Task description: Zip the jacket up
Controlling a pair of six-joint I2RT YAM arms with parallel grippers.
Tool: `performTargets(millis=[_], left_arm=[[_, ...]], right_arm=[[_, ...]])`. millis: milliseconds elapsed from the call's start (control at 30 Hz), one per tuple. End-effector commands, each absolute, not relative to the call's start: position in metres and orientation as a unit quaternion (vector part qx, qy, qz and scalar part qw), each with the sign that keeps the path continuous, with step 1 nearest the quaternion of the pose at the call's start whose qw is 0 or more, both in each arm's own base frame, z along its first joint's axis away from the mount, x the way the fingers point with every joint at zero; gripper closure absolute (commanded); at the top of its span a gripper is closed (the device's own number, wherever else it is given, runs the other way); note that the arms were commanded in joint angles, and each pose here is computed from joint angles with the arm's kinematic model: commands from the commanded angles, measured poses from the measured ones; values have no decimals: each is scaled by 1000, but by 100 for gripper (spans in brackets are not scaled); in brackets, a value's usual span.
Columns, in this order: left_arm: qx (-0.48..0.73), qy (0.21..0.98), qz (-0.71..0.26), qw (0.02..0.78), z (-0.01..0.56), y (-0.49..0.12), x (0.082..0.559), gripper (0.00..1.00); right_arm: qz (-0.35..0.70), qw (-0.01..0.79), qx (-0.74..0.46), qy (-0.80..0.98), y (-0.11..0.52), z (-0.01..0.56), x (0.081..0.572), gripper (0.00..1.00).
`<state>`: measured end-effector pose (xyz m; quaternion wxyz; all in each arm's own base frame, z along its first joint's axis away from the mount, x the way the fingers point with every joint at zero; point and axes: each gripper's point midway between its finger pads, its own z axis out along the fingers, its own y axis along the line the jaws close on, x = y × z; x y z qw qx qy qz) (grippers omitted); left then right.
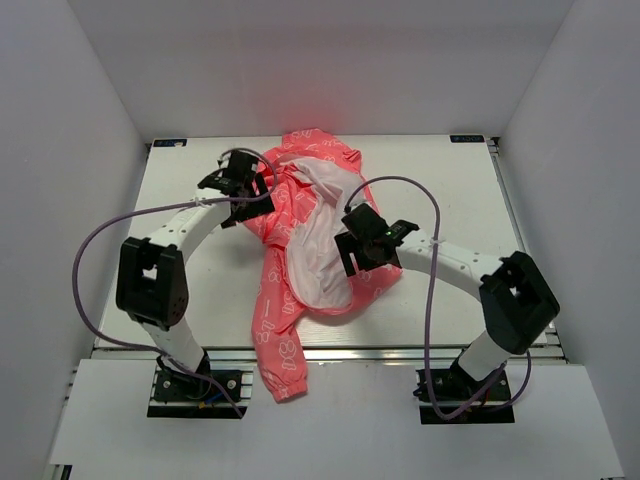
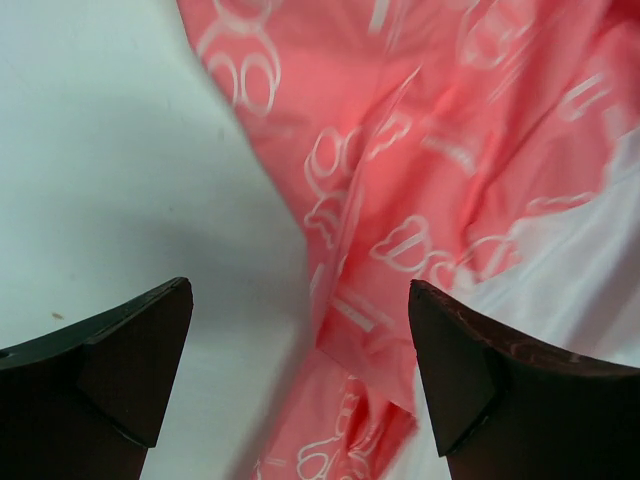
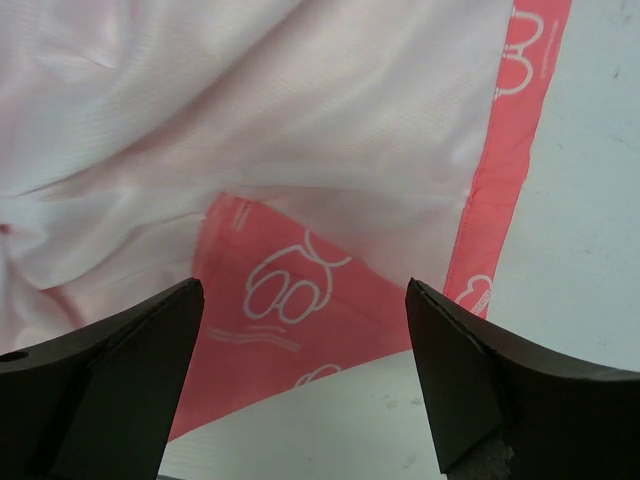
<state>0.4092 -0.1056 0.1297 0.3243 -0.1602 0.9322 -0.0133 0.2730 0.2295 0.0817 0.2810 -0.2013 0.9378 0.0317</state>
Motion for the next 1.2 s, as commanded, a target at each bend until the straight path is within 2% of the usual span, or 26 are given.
performTargets(millis=[0, 167, 233, 267, 300, 333, 367, 400, 433, 533, 567, 667, 700, 733, 800, 900, 1067, 1133, 1167], left_arm=[[-164, 944, -32, 284, 101, -118, 402, 2], [-168, 953, -30, 249, 69, -123, 398, 2], [-169, 956, -32, 237, 56, -125, 397, 2], [-170, 956, -33, 236, 51, -126, 397, 3], [-171, 956, -33, 237, 49, -126, 398, 6], [-172, 956, -29, 237, 46, -125, 399, 16], [-172, 956, -29, 236, 45, -125, 399, 23], [-173, 955, -25, 239, 45, -124, 401, 30], [-173, 955, -24, 239, 45, -123, 401, 45], [-179, 953, -6, 246, 48, -117, 403, 77], [-180, 953, 2, 243, 47, -114, 401, 98], [-185, 951, 17, 247, 49, -108, 400, 100], [-185, 951, 18, 248, 49, -107, 398, 100], [-185, 951, 13, 249, 51, -108, 398, 100], [-184, 951, 7, 250, 50, -109, 396, 100], [-185, 951, 2, 249, 47, -110, 393, 100], [-190, 947, 13, 258, 50, -104, 389, 100], [-190, 946, 13, 261, 50, -103, 388, 100], [-192, 946, 17, 262, 50, -101, 388, 100]], right_arm=[[17, 270, -203, 941, 229, 74, 281, 14], [40, 249, -201, 947, 239, 57, 275, 22], [36, 251, -195, 947, 239, 57, 277, 40], [26, 259, -188, 947, 237, 59, 282, 53], [19, 259, -180, 949, 234, 59, 282, 72], [10, 268, -169, 948, 230, 63, 286, 84], [9, 269, -164, 949, 229, 63, 287, 84], [11, 274, -160, 948, 229, 67, 290, 95], [13, 277, -143, 950, 225, 70, 293, 100], [25, 290, -127, 948, 221, 79, 297, 100], [28, 296, -123, 947, 221, 83, 297, 100], [57, 300, -140, 942, 225, 92, 291, 100], [72, 295, -149, 941, 230, 95, 287, 73], [81, 288, -155, 942, 232, 95, 283, 56], [102, 273, -157, 944, 240, 93, 274, 41], [98, 257, -153, 949, 239, 78, 268, 37], [81, 220, -145, 961, 238, 52, 257, 38], [71, 207, -134, 967, 237, 45, 254, 41], [52, 212, -121, 968, 233, 43, 258, 48]])
